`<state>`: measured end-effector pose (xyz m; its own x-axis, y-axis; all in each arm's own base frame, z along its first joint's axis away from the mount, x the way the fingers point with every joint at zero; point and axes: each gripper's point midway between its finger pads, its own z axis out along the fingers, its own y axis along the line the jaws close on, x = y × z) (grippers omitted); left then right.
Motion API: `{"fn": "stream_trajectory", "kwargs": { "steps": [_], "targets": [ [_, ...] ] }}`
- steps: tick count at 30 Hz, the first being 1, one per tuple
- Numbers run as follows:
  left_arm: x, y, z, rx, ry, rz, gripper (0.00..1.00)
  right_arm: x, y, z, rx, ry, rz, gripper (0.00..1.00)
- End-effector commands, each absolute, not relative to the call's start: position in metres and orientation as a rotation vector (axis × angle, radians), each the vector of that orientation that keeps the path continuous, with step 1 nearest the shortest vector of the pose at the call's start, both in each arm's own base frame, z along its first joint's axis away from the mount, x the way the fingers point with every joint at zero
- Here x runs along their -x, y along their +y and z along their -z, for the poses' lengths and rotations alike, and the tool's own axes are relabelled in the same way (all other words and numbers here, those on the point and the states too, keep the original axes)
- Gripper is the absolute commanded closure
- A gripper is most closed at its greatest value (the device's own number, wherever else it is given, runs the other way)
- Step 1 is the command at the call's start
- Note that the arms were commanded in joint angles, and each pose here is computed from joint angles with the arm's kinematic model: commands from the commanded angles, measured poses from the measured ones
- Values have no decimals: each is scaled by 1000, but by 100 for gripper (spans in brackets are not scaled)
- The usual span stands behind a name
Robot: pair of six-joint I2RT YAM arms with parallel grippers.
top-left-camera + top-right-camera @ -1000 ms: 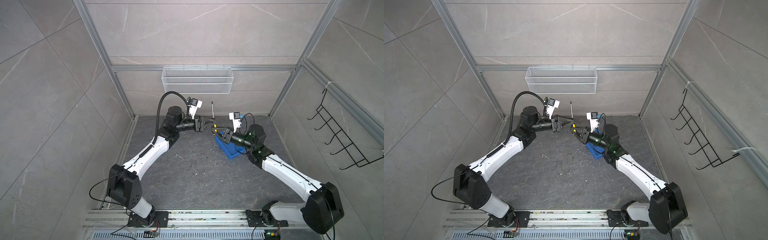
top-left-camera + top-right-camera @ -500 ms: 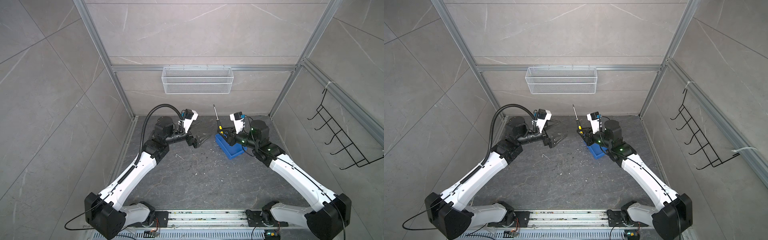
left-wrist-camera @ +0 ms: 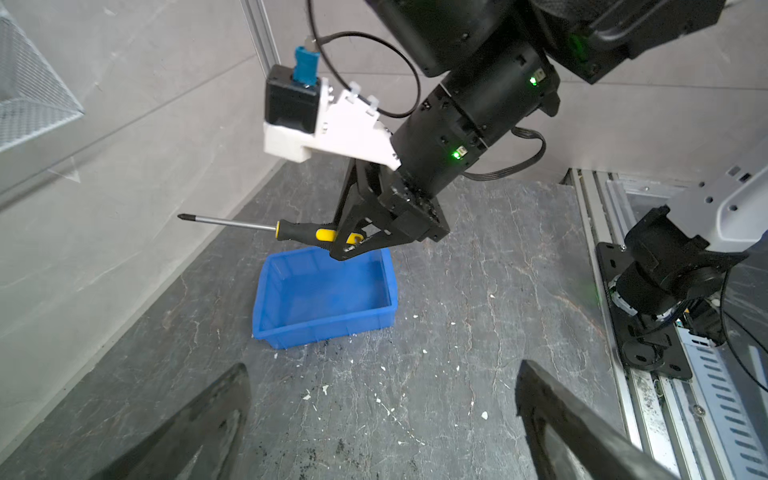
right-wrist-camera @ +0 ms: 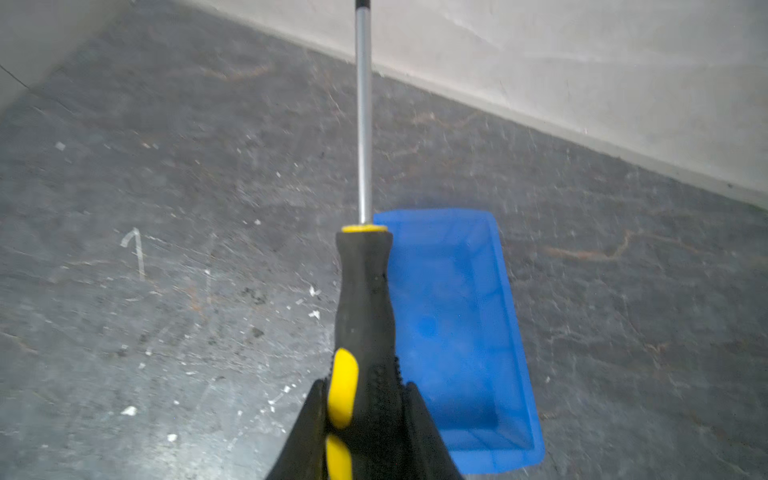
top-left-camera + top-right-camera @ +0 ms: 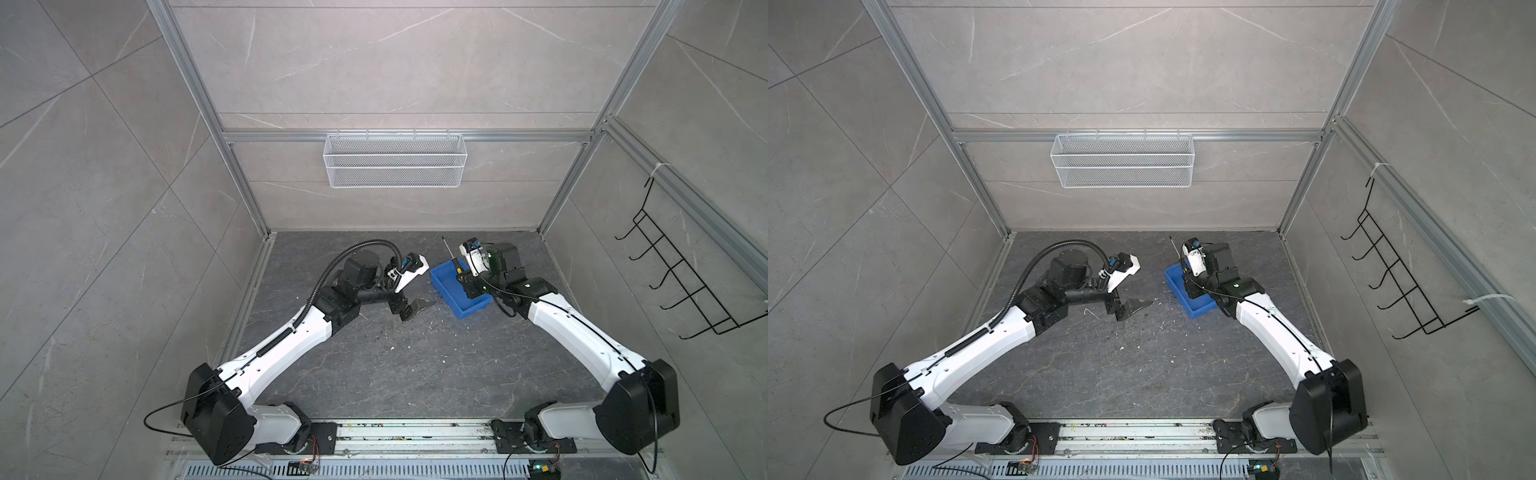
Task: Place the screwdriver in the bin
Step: 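Carry the screwdriver over the blue bin with the right gripper and lower it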
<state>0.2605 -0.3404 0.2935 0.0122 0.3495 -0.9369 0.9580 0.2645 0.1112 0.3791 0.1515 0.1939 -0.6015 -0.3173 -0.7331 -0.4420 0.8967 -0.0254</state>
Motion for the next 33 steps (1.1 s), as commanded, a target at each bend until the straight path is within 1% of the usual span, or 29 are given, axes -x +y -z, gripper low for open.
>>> {"fn": "stream_trajectory", "kwargs": {
  "steps": [1,6,13,33],
  "targets": [
    [-273,-344,-280,-1251,1553,663,0,-388,130,-172,542,2338,-47,100],
    [-279,-347,-252,-1253,1627,602,0,-394,121,-137,580,2425,13,100],
    [-277,-349,-231,-1269,1663,591,0,-391,112,-101,667,2522,92,100],
    [-278,-349,-216,-1279,1691,587,0,-411,118,-49,731,2636,102,100]
  ]
}}
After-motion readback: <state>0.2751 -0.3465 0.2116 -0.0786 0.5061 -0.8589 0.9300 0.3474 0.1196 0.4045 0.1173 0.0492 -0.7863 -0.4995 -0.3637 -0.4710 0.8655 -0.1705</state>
